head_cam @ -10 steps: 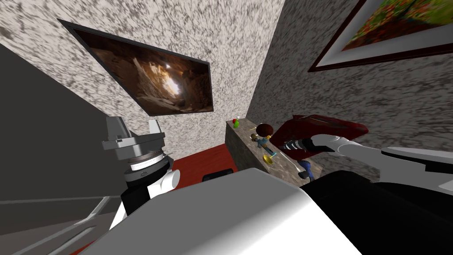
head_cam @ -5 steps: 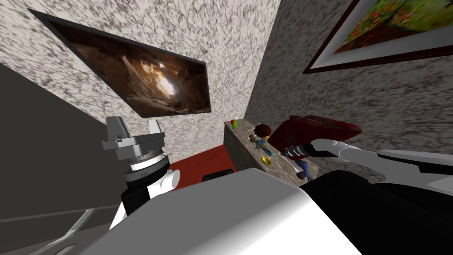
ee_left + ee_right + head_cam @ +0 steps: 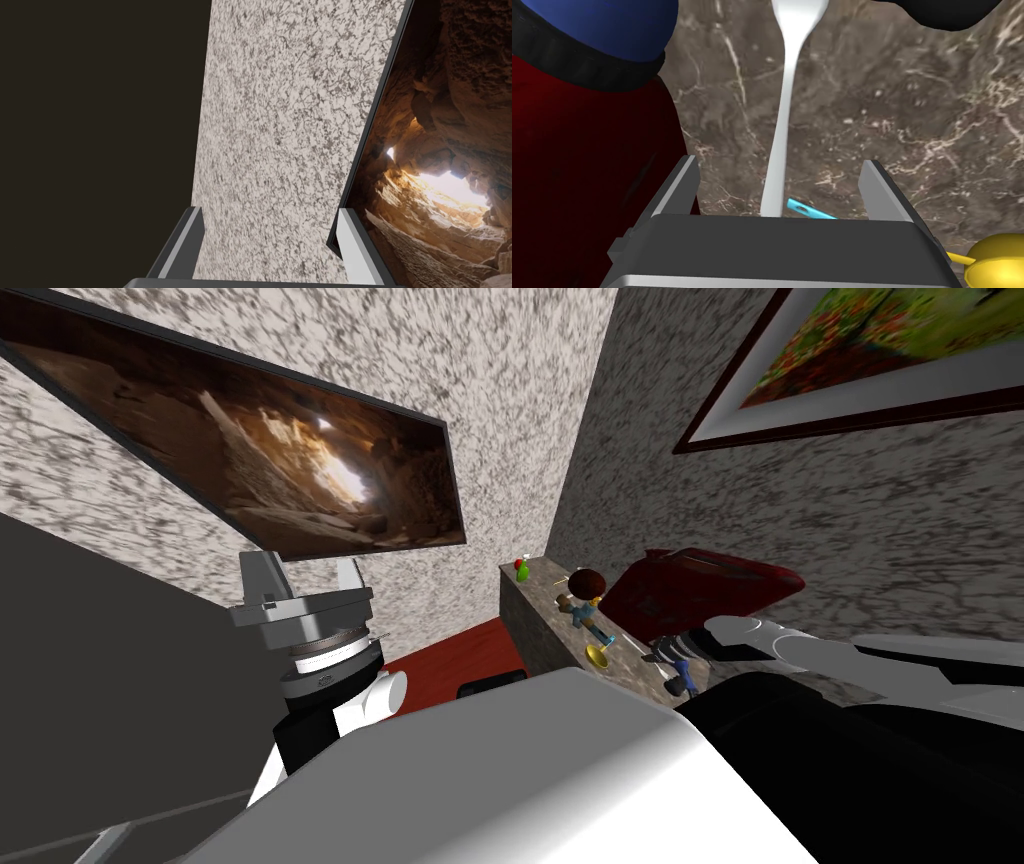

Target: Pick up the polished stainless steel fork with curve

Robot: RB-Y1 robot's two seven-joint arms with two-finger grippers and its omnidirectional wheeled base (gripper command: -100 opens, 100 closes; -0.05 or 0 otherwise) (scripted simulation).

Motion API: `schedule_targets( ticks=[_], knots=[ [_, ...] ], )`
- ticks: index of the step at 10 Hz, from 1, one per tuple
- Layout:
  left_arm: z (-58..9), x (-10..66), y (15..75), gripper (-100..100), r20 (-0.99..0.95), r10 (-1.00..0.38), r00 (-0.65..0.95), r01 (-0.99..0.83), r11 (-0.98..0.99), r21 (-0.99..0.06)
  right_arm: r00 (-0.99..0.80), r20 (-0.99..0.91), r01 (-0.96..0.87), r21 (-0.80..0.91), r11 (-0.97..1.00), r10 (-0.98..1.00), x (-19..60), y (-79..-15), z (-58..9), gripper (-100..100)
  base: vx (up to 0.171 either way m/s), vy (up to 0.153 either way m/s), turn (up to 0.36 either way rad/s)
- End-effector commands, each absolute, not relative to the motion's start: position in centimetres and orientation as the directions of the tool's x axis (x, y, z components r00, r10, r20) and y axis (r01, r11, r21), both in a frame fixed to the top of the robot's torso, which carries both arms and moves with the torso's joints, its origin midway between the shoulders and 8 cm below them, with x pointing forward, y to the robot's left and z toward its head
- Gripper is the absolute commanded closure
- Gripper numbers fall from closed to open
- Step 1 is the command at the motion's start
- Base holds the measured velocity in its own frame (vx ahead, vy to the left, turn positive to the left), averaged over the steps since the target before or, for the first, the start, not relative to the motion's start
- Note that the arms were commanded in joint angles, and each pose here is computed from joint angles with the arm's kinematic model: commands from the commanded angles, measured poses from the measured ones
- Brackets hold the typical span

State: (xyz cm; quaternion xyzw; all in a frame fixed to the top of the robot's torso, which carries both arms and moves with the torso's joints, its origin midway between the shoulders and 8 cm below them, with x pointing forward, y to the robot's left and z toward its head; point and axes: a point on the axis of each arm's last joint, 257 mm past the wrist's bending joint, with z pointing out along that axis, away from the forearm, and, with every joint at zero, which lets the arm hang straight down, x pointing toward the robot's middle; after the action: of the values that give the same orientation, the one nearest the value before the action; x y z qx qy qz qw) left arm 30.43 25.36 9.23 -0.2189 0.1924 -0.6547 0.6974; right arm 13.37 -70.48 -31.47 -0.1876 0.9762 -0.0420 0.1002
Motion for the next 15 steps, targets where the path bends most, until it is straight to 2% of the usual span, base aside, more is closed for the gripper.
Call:
schedule_targets(
  ticks=[1, 5, 6, 7, 9, 10, 14, 15],
  knots=[
    [9.2, 30.4, 25.4, 0, 0.018, -0.997, 0.069, 0.829, 0.047, -0.557, -0.908, -0.155, -0.376, -0.102, 0.921, -0.388, 12.7, -70.2, -31.9, -100, 0.073, -0.051, -0.061],
    [9.2, 30.4, 25.4, 0, 0.018, -0.997, 0.069, 0.829, 0.047, -0.557, -0.909, -0.113, -0.395, -0.067, 0.916, -0.400, 10.6, -69.6, -32.7, -100, 0.052, -0.027, -0.051],
    [9.2, 30.4, 25.4, 0, 0.018, -0.997, 0.069, 0.829, 0.047, -0.557, -0.909, -0.110, -0.397, -0.062, 0.916, -0.402, 10.4, -69.5, -32.7, 0, 0.000, 0.000, 0.000],
    [9.2, 30.4, 25.4, 0, 0.018, -0.997, 0.069, 0.829, 0.047, -0.557, -0.912, -0.111, -0.389, -0.064, 0.919, -0.394, 9.7, -69.4, -33.9, -100, 0.013, -0.010, 0.078],
    [9.2, 30.4, 25.4, 0, 0.018, -0.997, 0.068, 0.829, 0.047, -0.557, -0.914, -0.111, -0.387, -0.060, 0.920, -0.391, 9.5, -69.3, -34.2, -100, 0.019, -0.011, 0.048],
    [9.2, 30.4, 25.4, 0, 0.018, -0.997, 0.069, 0.829, 0.047, -0.557, -0.913, -0.111, -0.387, -0.063, 0.920, -0.392, 9.5, -69.3, -34.3, 100, 0.000, 0.000, 0.000],
    [9.2, 30.4, 25.4, 0, 0.018, -0.997, 0.069, 0.829, 0.047, -0.557, -0.914, -0.112, -0.385, -0.061, 0.921, -0.390, 9.5, -69.3, -34.3, 100, 0.000, 0.000, 0.000],
    [9.2, 30.4, 25.4, 0, 0.018, -0.997, 0.069, 0.829, 0.047, -0.557, -0.914, -0.112, -0.385, -0.061, 0.921, -0.389, 9.4, -69.3, -34.4, 0, 0.000, 0.000, 0.000]
  ],
)
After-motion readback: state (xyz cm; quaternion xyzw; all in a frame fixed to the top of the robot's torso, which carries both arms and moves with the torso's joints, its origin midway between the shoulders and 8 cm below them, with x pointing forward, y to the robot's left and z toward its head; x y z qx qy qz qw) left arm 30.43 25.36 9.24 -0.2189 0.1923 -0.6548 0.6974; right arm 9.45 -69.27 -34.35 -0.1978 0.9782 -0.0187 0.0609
